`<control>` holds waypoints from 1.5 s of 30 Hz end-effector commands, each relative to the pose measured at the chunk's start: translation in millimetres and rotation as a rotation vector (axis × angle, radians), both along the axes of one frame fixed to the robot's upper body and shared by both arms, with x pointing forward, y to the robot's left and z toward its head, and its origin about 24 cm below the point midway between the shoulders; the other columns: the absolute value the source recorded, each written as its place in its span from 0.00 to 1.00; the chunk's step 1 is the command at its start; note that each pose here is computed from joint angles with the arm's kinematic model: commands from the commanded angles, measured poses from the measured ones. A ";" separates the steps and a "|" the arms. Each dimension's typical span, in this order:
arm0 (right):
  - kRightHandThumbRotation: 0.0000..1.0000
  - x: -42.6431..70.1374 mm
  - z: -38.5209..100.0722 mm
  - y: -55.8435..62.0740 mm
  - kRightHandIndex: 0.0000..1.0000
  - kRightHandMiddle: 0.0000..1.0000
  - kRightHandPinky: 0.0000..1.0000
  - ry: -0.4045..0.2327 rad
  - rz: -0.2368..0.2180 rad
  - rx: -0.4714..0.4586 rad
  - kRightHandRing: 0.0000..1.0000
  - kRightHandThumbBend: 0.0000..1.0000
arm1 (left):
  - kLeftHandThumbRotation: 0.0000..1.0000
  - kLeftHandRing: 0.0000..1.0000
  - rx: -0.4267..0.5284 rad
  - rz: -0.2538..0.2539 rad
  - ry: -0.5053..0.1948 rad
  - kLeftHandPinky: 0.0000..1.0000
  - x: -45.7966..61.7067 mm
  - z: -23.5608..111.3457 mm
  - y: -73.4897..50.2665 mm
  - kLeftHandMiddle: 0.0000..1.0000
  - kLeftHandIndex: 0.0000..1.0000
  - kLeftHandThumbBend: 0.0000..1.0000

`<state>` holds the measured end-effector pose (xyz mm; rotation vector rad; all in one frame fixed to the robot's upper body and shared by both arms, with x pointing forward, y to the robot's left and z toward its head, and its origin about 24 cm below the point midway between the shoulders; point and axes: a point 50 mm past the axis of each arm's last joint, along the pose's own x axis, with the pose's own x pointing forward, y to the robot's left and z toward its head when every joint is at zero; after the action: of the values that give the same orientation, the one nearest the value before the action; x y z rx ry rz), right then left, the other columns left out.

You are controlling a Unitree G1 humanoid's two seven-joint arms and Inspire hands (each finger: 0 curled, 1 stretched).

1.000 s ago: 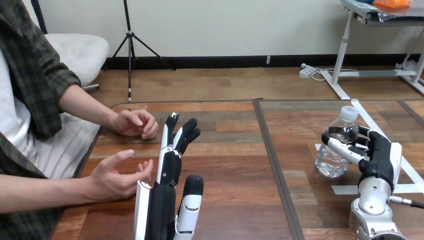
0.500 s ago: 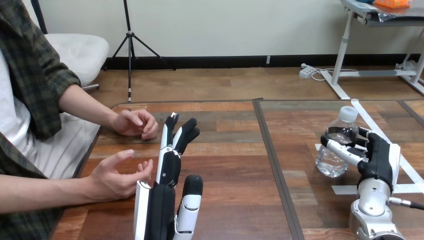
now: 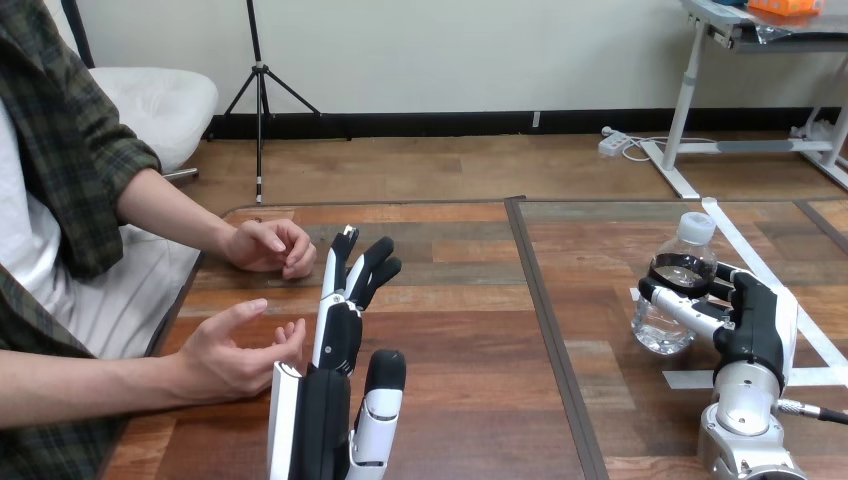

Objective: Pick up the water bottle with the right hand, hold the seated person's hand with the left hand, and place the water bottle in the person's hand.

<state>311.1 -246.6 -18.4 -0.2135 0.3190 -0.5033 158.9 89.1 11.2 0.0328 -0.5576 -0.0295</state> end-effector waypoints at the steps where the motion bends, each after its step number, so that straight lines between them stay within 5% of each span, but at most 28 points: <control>1: 0.00 23.1 31.8 -2.0 0.70 0.70 0.62 -0.105 0.016 -0.034 0.67 0.75 | 1.00 0.87 -0.069 0.020 -0.041 0.97 1.7 11.8 -9.8 0.91 0.99 0.46; 16: 0.00 22.5 30.9 -1.4 0.67 0.67 0.58 -0.121 -0.007 0.003 0.63 0.74 | 1.00 0.88 -0.063 0.011 -0.043 0.98 2.7 11.9 -10.0 0.91 1.00 0.45; 45: 0.00 22.6 30.1 -0.4 0.64 0.63 0.55 -0.111 0.027 -0.020 0.58 0.76 | 1.00 0.87 -0.059 0.025 -0.039 0.97 2.8 13.4 -10.3 0.91 0.99 0.47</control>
<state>309.6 -247.0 -19.7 -0.2036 0.3153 -0.5078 160.5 89.0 11.5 0.0439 -0.5476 -0.0320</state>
